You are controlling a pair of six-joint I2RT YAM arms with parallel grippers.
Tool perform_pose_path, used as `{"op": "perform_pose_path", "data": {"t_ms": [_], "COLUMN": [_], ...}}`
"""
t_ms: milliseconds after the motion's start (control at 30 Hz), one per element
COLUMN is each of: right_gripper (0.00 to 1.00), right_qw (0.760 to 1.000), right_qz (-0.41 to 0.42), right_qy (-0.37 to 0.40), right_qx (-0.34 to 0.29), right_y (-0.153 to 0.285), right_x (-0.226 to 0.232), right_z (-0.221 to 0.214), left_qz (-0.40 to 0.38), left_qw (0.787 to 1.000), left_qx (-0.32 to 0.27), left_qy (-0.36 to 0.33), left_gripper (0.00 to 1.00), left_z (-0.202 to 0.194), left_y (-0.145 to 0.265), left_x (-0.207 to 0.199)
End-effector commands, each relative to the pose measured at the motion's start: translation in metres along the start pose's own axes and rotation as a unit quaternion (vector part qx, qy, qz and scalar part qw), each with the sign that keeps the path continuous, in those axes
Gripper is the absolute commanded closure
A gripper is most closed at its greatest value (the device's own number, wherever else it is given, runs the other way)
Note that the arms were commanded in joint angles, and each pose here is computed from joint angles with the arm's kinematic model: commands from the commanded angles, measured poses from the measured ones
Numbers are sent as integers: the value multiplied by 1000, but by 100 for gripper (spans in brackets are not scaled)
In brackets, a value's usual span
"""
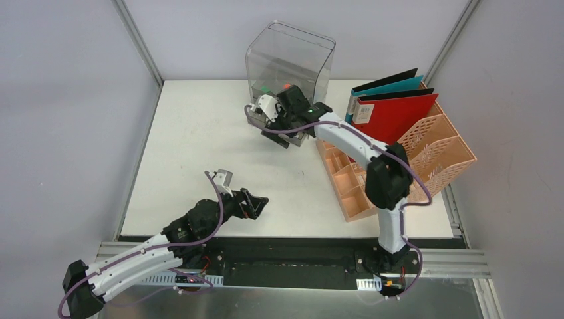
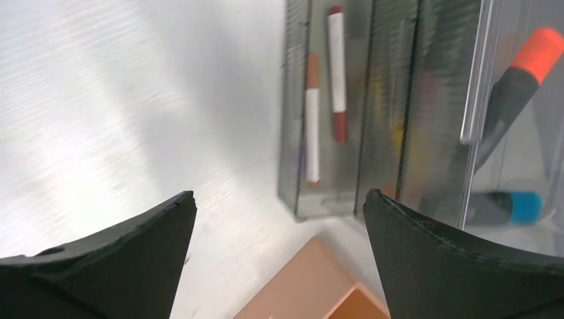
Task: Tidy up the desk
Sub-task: Place the stationery in the drawer.
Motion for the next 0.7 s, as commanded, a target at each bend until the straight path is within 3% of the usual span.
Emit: {"op": "perform_pose_path", "data": {"t_ms": [0, 300, 467, 667], "right_gripper": [0, 0, 0, 0], "right_qw": [995, 991, 976, 963], "right_qz": [30, -8, -40, -52], "right_qy": [-25, -17, -86, -131], "right_qx": [-93, -132, -195, -231], "right_y": [91, 174, 214, 233], "right_x": [15, 37, 30, 38], "right_z": [27, -6, -31, -61], "left_qz": [-2, 7, 28, 35], "left_qw": [1000, 999, 999, 998], "left_qx": [-6, 0, -16, -46], "left_qy": [27, 31, 26, 7], "left_gripper": [1, 1, 1, 1], "left_z": [2, 5, 17, 41], "left_y": [-4, -12, -17, -27], "left_x": [-2, -11, -13, -26]}}
Point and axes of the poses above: each gripper's point midway between its finger pads, its own y axis back along the fingers, its own x axis along the line the jaws close on, z = x × y, the point moved 2 cm from there along y, back along the fingers, and after that the axes turned 13 degrees about y, right-handed, at the moved point
